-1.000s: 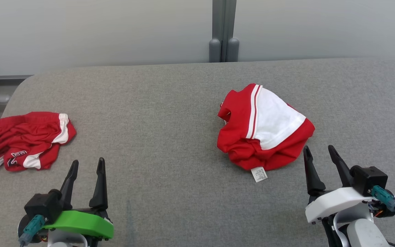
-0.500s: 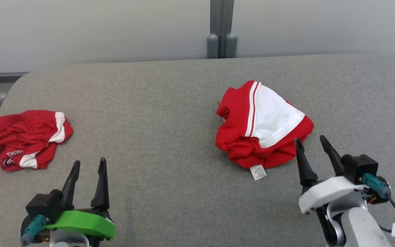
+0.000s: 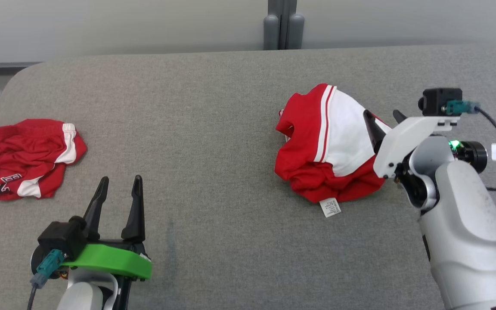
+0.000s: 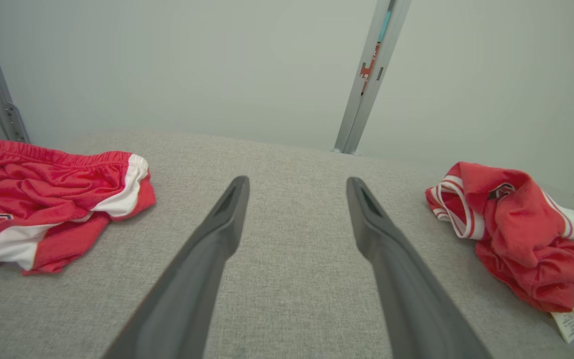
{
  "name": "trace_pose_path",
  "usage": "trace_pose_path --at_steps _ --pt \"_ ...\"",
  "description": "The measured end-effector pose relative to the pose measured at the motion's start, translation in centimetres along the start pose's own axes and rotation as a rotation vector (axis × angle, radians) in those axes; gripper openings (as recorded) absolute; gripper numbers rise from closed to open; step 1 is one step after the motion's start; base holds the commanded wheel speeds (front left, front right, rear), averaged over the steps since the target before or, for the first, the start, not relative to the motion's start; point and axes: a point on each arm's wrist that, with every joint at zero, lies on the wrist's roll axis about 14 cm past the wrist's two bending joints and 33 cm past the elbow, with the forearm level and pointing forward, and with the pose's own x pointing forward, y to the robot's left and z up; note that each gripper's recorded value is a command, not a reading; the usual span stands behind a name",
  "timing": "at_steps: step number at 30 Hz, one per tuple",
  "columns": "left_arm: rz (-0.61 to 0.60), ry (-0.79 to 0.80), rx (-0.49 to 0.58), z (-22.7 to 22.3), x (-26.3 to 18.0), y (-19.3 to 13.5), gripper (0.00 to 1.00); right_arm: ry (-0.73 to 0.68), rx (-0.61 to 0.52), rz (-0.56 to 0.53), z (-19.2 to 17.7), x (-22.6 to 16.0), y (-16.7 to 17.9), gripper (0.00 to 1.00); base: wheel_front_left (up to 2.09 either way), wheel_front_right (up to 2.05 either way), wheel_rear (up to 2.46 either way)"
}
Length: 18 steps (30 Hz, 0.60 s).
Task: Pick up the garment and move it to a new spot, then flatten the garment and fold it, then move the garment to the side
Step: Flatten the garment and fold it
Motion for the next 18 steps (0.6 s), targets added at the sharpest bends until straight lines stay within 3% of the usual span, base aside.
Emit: trace_pose_path --at_steps 13,18 --pt "0.013 -0.005 0.012 0.0 2.7 1.5 1.00 0.215 0.010 0.020 1.4 8.3 -0.8 1.00 0.00 0.00 0.00" --pt "0.038 0.014 0.015 -0.7 2.8 2.5 1.00 0.314 0.019 0.056 -0.8 10.8 0.4 1.00 0.00 0.00 0.00"
